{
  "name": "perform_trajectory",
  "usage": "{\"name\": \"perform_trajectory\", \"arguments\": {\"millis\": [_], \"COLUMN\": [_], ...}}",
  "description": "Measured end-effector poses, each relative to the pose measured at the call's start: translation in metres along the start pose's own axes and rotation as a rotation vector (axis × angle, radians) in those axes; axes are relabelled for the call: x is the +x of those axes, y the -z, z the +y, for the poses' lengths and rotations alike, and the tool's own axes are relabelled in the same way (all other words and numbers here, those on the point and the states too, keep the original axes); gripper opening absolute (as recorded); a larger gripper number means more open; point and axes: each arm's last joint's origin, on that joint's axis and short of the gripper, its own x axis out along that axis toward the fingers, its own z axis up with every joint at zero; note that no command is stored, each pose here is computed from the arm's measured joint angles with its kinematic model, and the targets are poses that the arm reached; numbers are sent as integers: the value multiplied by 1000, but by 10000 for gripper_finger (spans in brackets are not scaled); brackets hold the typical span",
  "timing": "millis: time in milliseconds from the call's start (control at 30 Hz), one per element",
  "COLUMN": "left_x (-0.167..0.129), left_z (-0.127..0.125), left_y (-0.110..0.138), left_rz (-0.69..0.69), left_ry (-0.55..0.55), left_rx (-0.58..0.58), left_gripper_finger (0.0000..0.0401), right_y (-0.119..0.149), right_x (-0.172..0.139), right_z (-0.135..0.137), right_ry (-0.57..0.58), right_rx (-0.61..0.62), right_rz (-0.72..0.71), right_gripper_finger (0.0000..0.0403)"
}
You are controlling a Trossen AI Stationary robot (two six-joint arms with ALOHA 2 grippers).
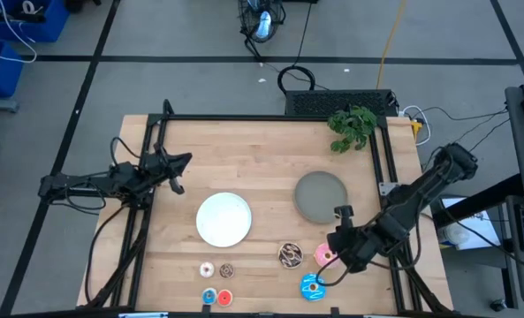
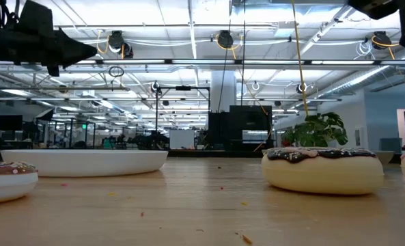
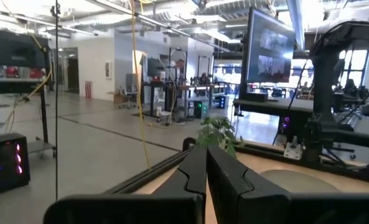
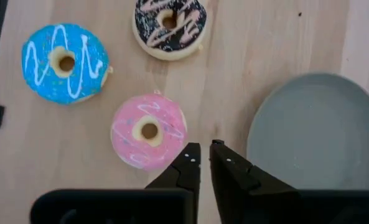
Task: Pick & Place donuts
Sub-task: Put the big pink donut on the gray plate
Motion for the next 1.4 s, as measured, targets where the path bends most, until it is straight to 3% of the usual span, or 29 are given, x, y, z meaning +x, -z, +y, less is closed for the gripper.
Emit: {"name": "perform_trajectory", "arguments": {"millis": [133,267,533,933,1400], "left_x": [0,0,0,0,0], "left_z": [0,0,0,0,0], "left_y": [0,-1,-1,-1,-1], "left_rz": [-4,-13,-12,-12,-4], "left_ry": [-1,-1,-1,-2,-1], "left_rx": [1,-5,-4,23,27], "left_gripper_finger": [17,17,17,17,17], "right_y": [-2,-3,7,18,13], "right_x": [6,20,41,71,73], "right_z": [4,13,15,5,7], "right_ry": [0,-96,-95,-90,-123], "right_rx": [25,48,56,69,20], "right_rz": [4,-9,-5,-30,-100], "right_gripper_finger": [72,116,168,183,182]}}
